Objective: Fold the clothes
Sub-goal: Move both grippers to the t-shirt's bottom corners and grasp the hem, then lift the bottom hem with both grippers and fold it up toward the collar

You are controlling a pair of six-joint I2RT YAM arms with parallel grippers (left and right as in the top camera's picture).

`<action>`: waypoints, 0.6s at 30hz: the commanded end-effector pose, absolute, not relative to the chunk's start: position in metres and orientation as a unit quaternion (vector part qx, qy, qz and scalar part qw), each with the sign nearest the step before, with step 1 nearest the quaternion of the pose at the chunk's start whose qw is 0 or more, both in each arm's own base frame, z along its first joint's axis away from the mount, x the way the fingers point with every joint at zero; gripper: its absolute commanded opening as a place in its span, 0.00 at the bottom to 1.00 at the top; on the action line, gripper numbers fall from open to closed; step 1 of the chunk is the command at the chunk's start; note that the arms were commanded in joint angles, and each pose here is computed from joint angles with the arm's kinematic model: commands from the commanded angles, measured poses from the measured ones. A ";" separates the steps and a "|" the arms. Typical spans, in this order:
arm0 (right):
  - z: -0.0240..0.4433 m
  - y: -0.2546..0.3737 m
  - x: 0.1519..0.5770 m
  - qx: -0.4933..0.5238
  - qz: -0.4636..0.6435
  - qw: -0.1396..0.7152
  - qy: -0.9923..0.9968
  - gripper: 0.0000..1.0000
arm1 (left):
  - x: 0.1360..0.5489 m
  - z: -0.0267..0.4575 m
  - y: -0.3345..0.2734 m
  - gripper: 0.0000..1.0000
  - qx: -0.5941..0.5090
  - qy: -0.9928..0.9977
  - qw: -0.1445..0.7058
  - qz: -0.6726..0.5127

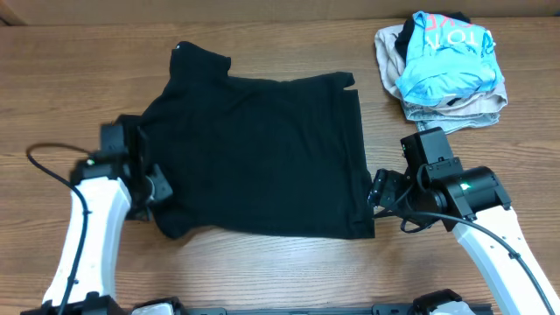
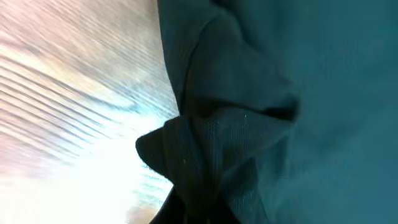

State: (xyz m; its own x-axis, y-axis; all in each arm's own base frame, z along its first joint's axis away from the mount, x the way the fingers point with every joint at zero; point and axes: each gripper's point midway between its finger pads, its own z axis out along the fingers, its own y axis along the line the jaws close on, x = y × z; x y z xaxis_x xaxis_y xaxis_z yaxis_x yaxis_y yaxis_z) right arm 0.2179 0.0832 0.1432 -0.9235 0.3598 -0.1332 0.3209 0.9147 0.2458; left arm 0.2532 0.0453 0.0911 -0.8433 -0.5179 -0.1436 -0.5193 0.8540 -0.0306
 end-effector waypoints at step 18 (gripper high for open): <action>0.064 0.104 0.198 0.230 0.103 -0.038 0.967 0.73 | 0.266 0.116 0.054 0.04 -0.251 0.963 0.100 0.019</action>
